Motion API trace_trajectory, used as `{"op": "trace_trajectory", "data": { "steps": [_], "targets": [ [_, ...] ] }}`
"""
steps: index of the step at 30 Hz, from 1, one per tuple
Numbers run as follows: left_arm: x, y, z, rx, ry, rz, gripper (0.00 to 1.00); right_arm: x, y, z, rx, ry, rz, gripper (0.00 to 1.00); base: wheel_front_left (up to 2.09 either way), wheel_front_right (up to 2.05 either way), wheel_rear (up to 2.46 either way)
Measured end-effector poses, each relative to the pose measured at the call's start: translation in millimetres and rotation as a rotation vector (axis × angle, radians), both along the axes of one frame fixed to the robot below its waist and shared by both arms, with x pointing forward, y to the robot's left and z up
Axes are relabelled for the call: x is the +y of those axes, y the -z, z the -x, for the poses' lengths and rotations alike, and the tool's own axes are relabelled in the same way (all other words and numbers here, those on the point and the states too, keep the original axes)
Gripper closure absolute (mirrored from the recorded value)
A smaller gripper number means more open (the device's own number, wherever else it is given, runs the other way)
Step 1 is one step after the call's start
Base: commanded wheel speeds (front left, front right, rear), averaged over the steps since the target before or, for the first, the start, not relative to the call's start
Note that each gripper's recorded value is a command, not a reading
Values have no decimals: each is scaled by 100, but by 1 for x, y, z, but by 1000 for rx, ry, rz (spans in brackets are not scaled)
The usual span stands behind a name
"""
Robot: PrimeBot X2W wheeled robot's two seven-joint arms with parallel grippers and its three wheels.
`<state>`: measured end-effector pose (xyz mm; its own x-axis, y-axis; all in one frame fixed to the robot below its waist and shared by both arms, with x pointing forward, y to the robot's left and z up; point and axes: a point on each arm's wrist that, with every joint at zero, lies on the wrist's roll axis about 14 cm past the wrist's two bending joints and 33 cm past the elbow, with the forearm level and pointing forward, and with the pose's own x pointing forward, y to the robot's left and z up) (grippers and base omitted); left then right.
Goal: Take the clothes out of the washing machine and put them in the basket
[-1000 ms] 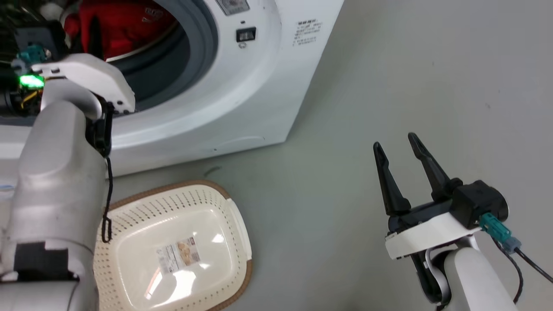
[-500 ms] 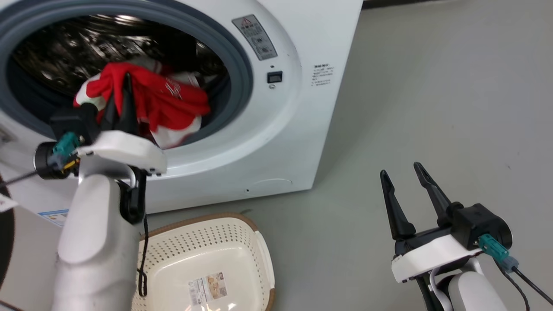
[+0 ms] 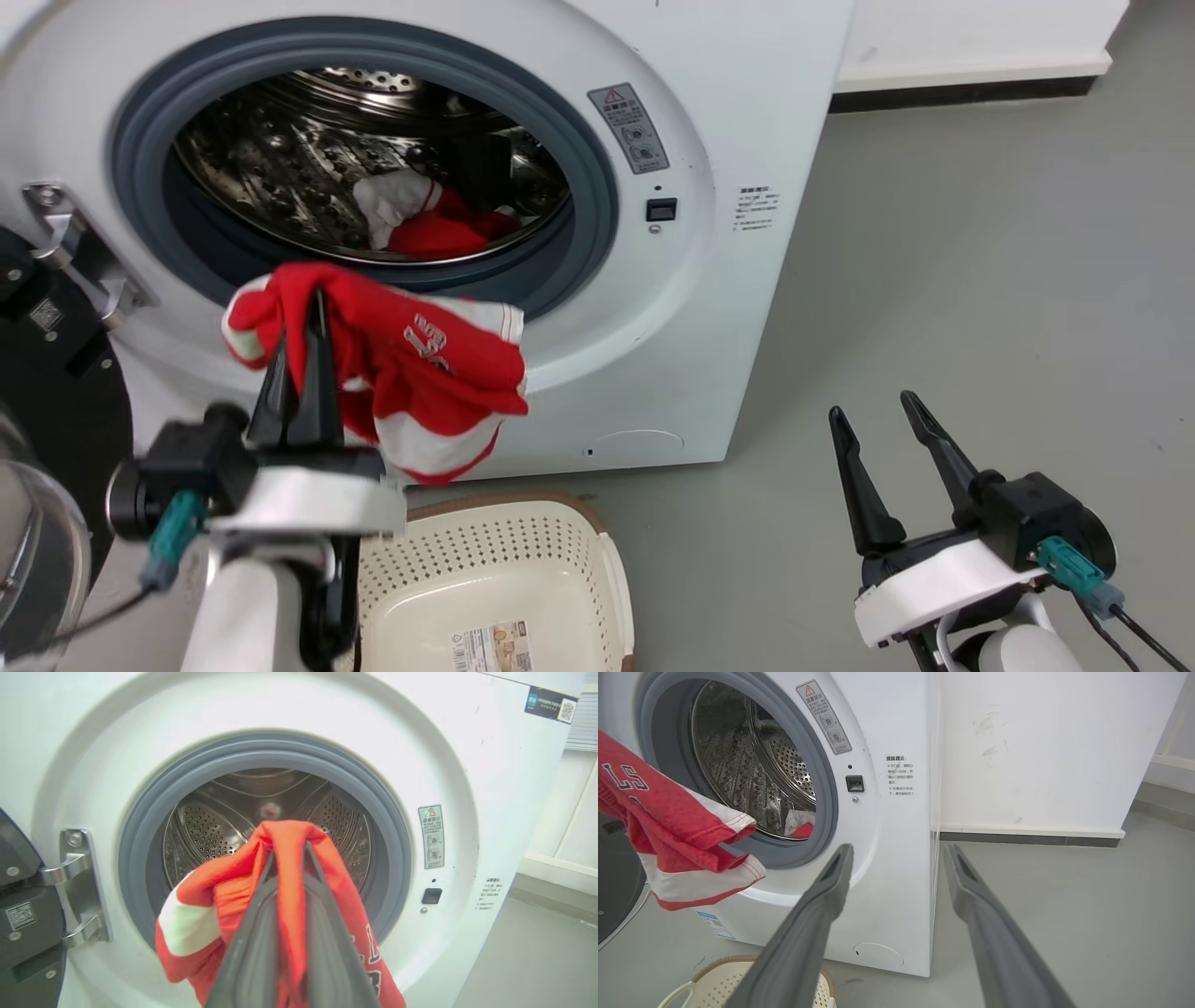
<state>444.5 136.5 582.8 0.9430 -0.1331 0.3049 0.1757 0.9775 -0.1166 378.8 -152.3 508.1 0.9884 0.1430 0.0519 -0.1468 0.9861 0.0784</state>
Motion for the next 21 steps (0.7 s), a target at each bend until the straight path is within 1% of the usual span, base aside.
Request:
{"op": "trace_trajectory", "data": {
  "steps": [1, 2, 3, 8, 14, 18, 21],
  "targets": [
    [3, 3, 7, 12, -12, -2, 100, 2, 1, 0, 4, -5, 2, 0, 0, 0, 0],
    [8, 20, 27, 79, -37, -1, 100, 4, 0, -1, 2, -13, 5, 0, 0, 0, 0],
    [9, 27, 34, 104, -43, -1, 100, 5, 0, -2, 2, -15, 6, 0, 0, 0, 0],
    [10, 82, 63, 303, -58, 11, 100, 13, 6, -5, 23, -39, 12, 0, 0, 0, 0],
    [5, 167, 90, 584, -55, 14, 100, 23, 13, -19, 40, -70, 21, 0, 0, 0, 0],
    [4, 217, 98, 742, -56, 26, 100, 28, 22, -31, 61, -86, 23, 0, 0, 0, 0],
    [2, 243, 90, 814, -51, 33, 100, 32, 32, -42, 82, -100, 27, 0, 0, 0, 0]
  ]
}}
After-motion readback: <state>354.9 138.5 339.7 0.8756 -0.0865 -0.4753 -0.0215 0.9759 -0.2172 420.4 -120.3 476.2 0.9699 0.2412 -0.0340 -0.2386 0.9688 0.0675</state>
